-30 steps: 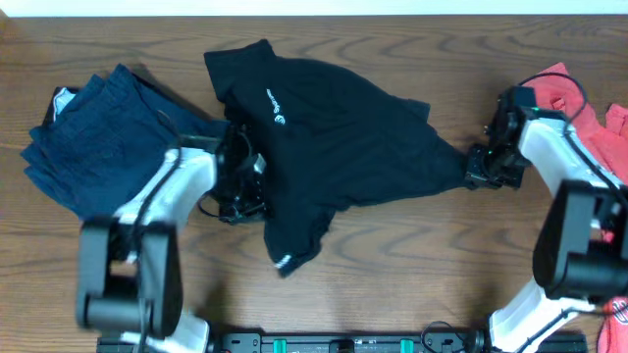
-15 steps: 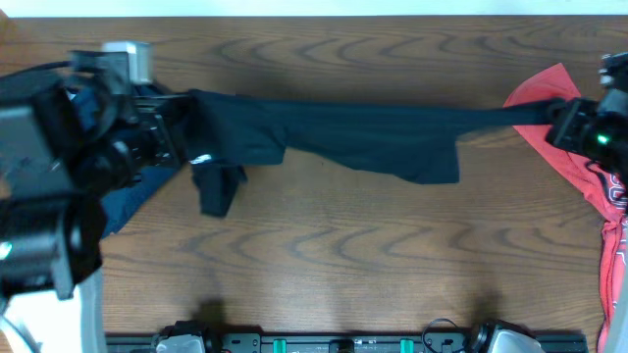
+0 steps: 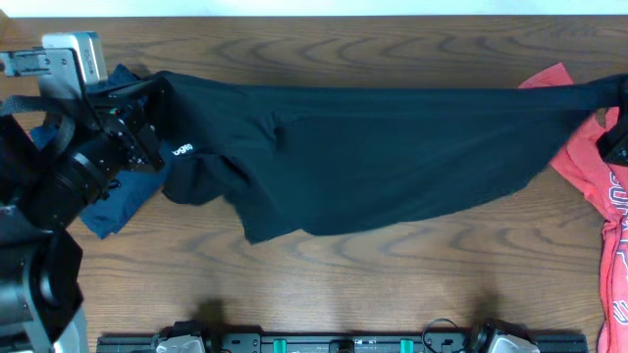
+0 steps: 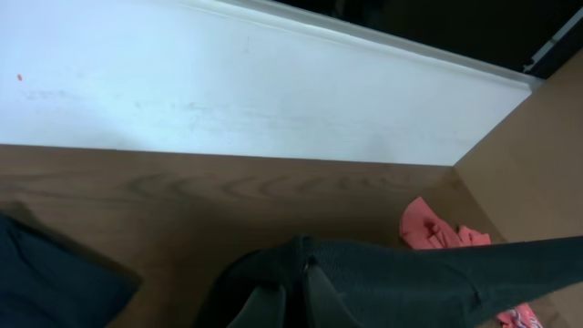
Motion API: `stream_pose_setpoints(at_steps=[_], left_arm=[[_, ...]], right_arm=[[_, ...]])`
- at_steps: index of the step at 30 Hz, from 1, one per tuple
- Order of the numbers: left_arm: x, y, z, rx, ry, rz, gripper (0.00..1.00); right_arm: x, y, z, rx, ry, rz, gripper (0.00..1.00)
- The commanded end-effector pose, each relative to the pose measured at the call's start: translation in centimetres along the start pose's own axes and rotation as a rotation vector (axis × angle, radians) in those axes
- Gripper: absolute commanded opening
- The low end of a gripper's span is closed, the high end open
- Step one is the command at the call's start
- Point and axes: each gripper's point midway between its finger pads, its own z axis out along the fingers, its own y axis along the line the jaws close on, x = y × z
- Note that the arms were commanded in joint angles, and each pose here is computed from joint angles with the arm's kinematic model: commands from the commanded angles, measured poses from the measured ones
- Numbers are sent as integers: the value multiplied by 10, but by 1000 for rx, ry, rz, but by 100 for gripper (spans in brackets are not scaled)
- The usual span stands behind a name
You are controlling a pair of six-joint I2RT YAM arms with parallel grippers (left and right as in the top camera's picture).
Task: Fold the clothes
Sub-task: 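Lift the polo with both grippers and stretch it wide across the table, then lay the stretched polo flat on the table with both grippers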
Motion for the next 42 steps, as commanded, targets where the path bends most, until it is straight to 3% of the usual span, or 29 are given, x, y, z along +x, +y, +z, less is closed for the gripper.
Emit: stream_pose_setpoints(at_steps=[1, 6, 10, 16, 19, 23, 27, 32, 39, 42], left_arm=[[-3, 7, 13, 9, 21, -41, 6], [8, 20, 65, 57, 136, -86, 6], [14, 44, 134, 78, 200, -99, 6], [-24, 83, 234, 130, 23, -106, 6], [-63, 82, 244, 186, -137, -140, 6], [-120, 68, 218, 266, -338, -109, 6], [-129, 60, 193, 337, -281, -93, 6], [-52, 61, 190, 385, 74, -232, 6], [125, 104, 177, 10, 680, -285, 6], [193, 97, 158, -33, 935, -298, 6]], right_arm=[[3, -21, 23, 77, 46, 18, 1], [30, -39, 85, 94, 205, 52, 1], [56, -52, 151, 88, 319, 71, 1], [53, -64, 236, 78, 249, 157, 1], [23, -62, 238, 65, 140, 204, 1], [-21, -59, 219, 82, 31, 176, 1], [-23, -70, 201, 172, 60, 150, 1], [38, -97, 191, 328, 294, 124, 1], [149, -128, 171, 493, 674, 103, 1], [202, -135, 159, 523, 849, 85, 1]])
